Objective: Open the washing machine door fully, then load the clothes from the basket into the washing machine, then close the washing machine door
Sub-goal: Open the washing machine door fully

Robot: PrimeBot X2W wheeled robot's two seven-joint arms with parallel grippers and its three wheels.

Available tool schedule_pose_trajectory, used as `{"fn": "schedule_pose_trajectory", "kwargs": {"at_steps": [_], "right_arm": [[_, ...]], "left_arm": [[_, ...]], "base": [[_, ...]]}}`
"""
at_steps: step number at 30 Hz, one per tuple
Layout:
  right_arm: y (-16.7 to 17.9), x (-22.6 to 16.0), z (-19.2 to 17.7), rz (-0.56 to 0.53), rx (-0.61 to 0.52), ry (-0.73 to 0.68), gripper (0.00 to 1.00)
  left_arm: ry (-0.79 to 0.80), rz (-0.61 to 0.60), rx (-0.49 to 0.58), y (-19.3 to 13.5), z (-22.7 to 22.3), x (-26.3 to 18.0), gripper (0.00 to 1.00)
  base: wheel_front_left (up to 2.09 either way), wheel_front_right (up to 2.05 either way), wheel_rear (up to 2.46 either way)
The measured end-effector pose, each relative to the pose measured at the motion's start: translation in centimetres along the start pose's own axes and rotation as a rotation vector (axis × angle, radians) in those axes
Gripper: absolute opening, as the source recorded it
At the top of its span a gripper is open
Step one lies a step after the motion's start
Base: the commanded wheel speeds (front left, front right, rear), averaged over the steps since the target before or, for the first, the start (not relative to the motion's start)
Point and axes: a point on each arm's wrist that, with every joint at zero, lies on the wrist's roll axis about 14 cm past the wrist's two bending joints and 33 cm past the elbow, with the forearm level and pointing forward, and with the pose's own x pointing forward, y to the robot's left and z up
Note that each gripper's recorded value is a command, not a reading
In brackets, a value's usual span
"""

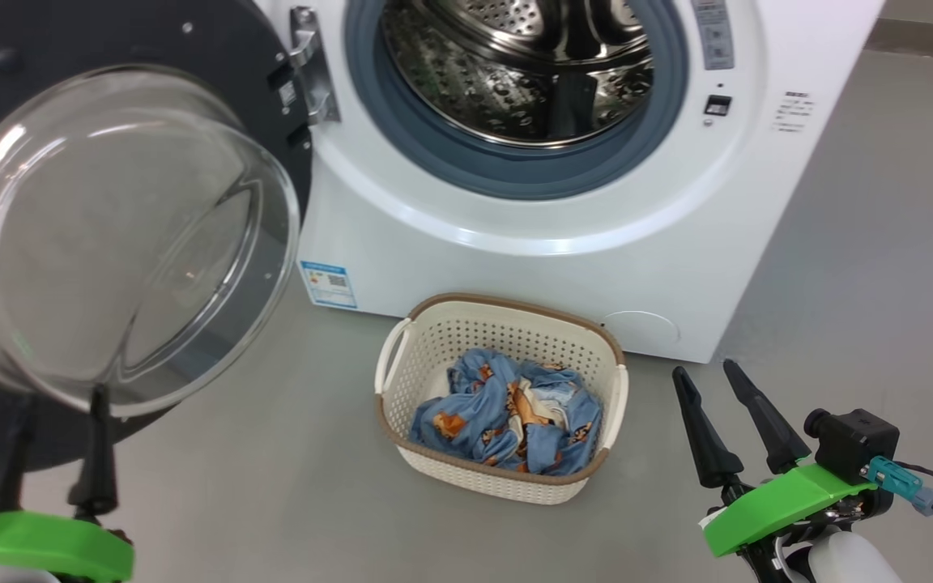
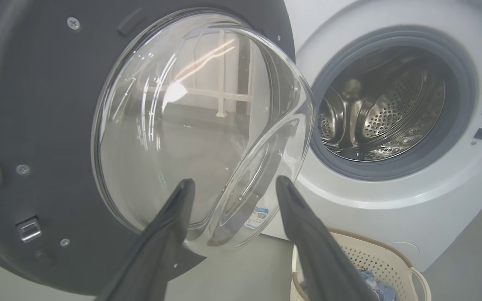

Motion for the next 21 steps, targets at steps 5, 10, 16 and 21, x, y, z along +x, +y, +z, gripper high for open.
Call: {"fn": "schedule_pose_trajectory", "kwargs": {"at_steps": [5, 10, 16, 21], "right_arm": [[-1.0, -0.9, 0.7, -0.029, -0.009, -0.017, 1.00], [-2.4, -2.0, 1.4, -0.071, -0.021, -0.033, 1.00], [-4.3, -3.7, 2.2, -0.126, -0.044, -0.046, 1.00], [-5.5, -5.0, 3.1, -0.168, -0.055, -0.066, 1.00]], "left_arm": [[0.005, -0.058, -0.025, -2.6, -0.5, 0.2, 1.00], [-0.005, -0.119, -0.045, -5.3, -0.4, 1.0, 1.00], [-0.004, -0.182, -0.054, -7.9, -0.6, 1.5, 1.00], [0.016, -0.242, -0.076, -10.4, -1.4, 1.6, 1.00]], "base": [[0.00, 0.00, 0.00], [0.00, 0.00, 0.00], [0.00, 0.00, 0.00], [0.00, 0.00, 0.00]]}}
